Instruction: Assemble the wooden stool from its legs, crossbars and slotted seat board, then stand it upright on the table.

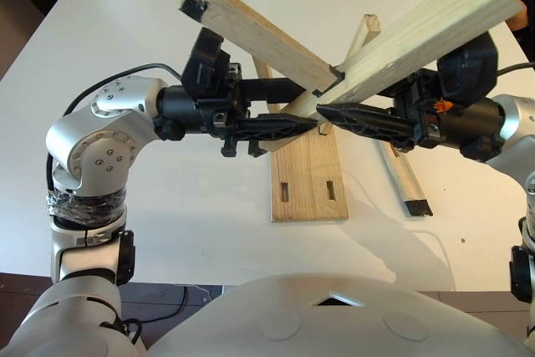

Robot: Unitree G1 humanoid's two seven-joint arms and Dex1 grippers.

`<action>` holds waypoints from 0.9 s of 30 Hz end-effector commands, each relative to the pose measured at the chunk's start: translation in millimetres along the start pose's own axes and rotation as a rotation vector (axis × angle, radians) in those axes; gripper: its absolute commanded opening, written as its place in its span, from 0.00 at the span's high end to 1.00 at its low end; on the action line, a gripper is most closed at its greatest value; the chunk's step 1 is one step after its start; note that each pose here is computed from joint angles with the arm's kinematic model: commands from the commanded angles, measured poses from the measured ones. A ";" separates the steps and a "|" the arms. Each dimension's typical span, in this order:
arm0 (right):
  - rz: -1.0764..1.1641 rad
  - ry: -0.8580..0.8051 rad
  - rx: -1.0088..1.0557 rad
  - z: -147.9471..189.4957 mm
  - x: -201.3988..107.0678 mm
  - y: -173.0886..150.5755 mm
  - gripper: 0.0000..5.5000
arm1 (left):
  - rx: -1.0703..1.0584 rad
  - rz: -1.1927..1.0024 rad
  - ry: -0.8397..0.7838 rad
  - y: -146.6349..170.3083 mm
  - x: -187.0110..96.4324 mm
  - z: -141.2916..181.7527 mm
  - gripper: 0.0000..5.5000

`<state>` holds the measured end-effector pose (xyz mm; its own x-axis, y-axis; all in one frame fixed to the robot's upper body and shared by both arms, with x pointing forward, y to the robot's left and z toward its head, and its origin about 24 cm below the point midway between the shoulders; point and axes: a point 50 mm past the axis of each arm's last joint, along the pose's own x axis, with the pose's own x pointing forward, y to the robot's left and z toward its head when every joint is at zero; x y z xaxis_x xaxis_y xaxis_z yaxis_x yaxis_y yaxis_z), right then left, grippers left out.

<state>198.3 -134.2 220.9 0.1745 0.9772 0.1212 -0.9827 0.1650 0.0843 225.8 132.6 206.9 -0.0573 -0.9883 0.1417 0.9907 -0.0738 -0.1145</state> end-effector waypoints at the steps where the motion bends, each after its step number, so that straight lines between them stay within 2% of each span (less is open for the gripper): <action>1: -0.012 0.008 -0.034 5.4 -3.6 0.2 0.62 | -0.052 0.079 -0.026 10.0 -5.9 7.5 0.54; 5: -0.042 -0.028 -0.066 17.2 -7.7 -1.9 0.63 | -0.064 0.155 0.041 17.8 -14.7 -11.2 0.42; 8: -0.079 -0.013 -0.089 24.2 -16.0 -5.6 0.63 | -0.015 0.193 0.141 16.9 -20.3 -28.9 0.41; 12: -0.132 0.087 -0.089 23.1 -37.0 -4.6 0.63 | 0.051 0.200 0.260 10.3 -28.4 -47.6 0.41; 16: -0.153 0.257 -0.064 9.8 -55.9 -2.0 0.63 | 0.090 0.259 0.343 8.7 -45.5 -62.5 0.41; 22: -0.093 0.449 -0.066 -20.8 -59.8 4.6 0.63 | 0.105 0.372 0.384 18.9 -58.3 -75.3 0.41; 27: -0.047 0.478 -0.037 -39.4 -56.8 7.8 0.63 | 0.107 0.408 0.403 23.3 -63.7 -80.6 0.41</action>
<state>181.6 -188.5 178.3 0.2147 0.9110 -0.3521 -0.9676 0.2474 0.0501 239.9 180.3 119.9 0.2848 -0.9232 -0.2581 0.9562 0.2925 0.0088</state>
